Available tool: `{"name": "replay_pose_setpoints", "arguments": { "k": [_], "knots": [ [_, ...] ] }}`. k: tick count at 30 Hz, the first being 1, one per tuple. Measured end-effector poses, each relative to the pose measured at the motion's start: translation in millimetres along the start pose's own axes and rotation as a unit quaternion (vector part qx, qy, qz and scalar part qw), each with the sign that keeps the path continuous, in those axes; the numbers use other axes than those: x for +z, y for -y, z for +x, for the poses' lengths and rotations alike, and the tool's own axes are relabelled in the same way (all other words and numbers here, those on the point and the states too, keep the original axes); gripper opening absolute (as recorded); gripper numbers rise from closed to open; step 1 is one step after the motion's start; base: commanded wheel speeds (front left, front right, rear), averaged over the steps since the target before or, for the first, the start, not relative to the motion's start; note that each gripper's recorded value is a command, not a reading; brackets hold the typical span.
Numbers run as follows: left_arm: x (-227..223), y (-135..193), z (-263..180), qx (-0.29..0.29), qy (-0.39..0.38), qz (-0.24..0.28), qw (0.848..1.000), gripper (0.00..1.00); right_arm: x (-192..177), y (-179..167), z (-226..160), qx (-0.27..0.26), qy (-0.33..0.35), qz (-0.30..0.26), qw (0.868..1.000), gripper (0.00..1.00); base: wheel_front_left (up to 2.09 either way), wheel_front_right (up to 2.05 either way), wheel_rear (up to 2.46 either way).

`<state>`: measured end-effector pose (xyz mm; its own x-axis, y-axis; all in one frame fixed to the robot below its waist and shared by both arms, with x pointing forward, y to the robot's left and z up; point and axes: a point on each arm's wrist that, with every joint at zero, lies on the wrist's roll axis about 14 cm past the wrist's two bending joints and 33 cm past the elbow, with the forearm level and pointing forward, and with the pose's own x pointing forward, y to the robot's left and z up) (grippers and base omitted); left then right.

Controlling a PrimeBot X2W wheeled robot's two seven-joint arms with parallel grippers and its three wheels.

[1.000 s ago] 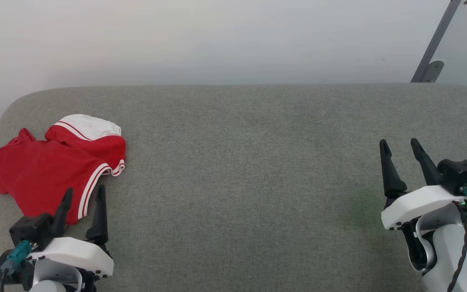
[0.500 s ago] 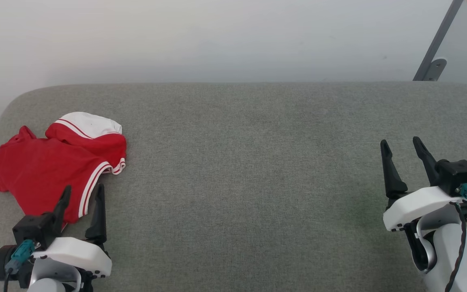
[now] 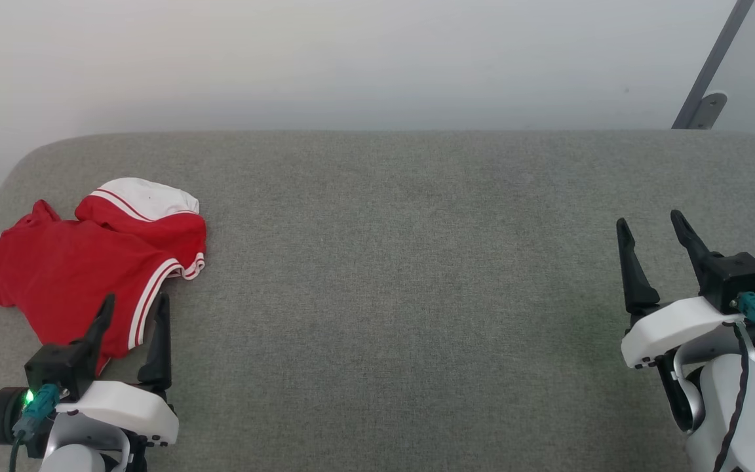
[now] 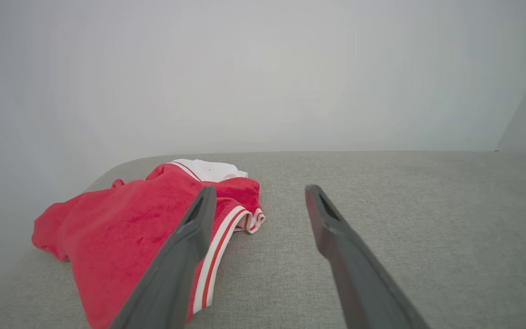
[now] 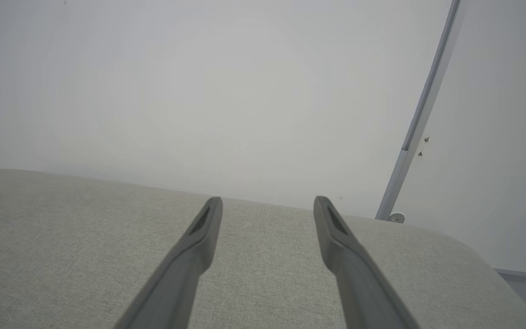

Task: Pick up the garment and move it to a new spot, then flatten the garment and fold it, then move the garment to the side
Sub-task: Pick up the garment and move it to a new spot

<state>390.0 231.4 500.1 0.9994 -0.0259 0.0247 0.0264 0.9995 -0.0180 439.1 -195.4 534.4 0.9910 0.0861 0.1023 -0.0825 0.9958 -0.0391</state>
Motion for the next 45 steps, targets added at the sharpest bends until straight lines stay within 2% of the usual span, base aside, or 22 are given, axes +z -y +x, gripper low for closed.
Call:
{"name": "replay_pose_setpoints", "arguments": {
  "k": [12, 24, 28, 34, 45],
  "knots": [
    [-3, -1, 5, -0.007, -0.004, 0.013, 1.0, 1.0, -3, -3, 7, 0.006, 0.001, -0.016, 1.0, 1.0, 0.0, 0.0, 0.0],
    [3, -28, -13, 0.038, 0.004, 0.008, 0.999, 1.0, 4, -33, 19, 0.044, 0.013, 0.002, 0.999, 1.0, 0.0, 0.0, 0.0],
    [4, -44, -25, 0.068, 0.006, 0.007, 0.998, 1.0, 2, -57, 25, 0.076, 0.011, 0.01, 0.997, 1.0, 0.0, 0.0, 0.0],
    [5, -77, -56, 0.132, 0.008, 0.006, 0.991, 1.0, 0, -117, 35, 0.15, 0.008, 0.027, 0.988, 1.0, 0.0, 0.0, 0.0],
    [2, -128, -134, 0.256, 0.009, -0.002, 0.967, 1.0, 2, -219, 37, 0.269, 0.005, 0.052, 0.962, 1.0, 0.0, 0.0, 0.0]
  ]
}}
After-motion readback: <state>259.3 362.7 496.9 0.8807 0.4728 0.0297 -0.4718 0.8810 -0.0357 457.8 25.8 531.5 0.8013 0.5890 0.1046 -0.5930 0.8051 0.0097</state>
